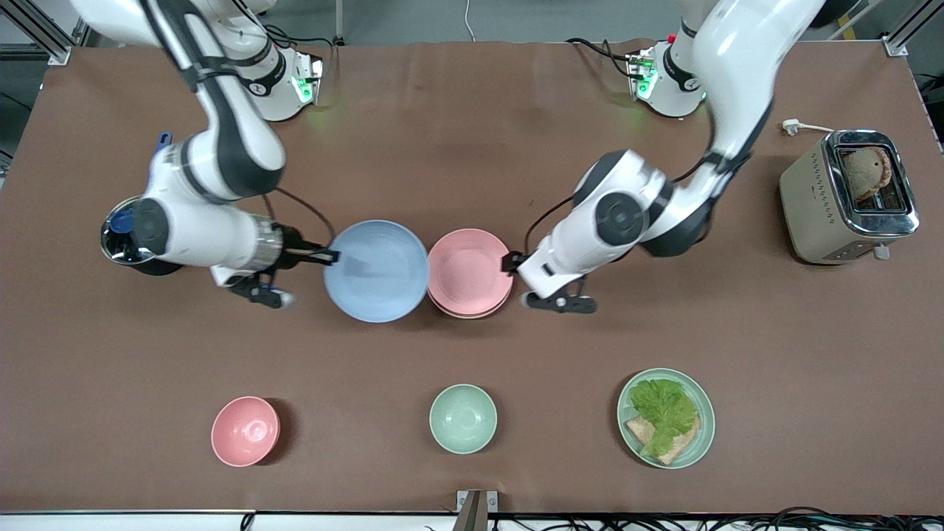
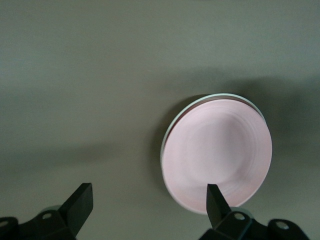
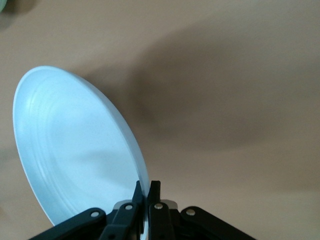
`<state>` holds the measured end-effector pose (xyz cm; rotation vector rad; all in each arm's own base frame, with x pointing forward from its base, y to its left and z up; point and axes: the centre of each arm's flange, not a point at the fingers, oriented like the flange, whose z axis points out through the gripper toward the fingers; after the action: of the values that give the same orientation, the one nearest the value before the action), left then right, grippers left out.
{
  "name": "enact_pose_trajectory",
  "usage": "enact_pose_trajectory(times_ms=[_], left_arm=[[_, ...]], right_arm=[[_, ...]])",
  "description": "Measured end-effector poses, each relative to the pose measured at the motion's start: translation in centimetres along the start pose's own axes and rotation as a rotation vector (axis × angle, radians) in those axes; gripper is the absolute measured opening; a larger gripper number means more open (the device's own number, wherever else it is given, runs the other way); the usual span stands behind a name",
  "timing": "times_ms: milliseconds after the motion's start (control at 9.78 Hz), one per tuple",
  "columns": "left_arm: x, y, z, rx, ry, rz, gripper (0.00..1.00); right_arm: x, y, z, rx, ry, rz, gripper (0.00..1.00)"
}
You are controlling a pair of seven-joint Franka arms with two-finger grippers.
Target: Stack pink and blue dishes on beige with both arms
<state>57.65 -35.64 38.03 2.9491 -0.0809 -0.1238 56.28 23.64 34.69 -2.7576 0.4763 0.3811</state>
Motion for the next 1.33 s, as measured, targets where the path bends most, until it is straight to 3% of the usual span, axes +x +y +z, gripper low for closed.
enact_pose_trajectory(times_ms=[205,409,818,1023,1227,1330], left_arm=[[-0.2,-6.4,-10.2,0.1,0.066,-0.054,1.0],[-1.0,-14.1,-18.4,0.163,0.128,-0.053,1.0],[-6.7,-22.8,-30.6,0.21,0.208,-0.01,1.0],[-10.3,-25.1,-34.4,0.213,0.243,-0.02,1.0],[-11.1,-25.3,-35.0,0.213,0.243,-0.024,1.0],[-11.0,-25.3,-35.1,0.214,0.218,-0.027,1.0]], right_arm=[[-3.0,-4.1,5.6,0.02,0.009,0.016,0.05],[-3.7,-5.3,9.8,0.028,0.01,0.014,0.05],[-4.5,-6.0,14.1,0.033,0.032,-0.003,0.05],[-4.9,-5.9,14.7,0.03,0.035,-0.008,0.06],[-5.2,-6.0,15.5,0.032,0.042,-0.012,0.08],[-5.3,-6.0,16.1,0.03,0.043,-0.014,0.15]])
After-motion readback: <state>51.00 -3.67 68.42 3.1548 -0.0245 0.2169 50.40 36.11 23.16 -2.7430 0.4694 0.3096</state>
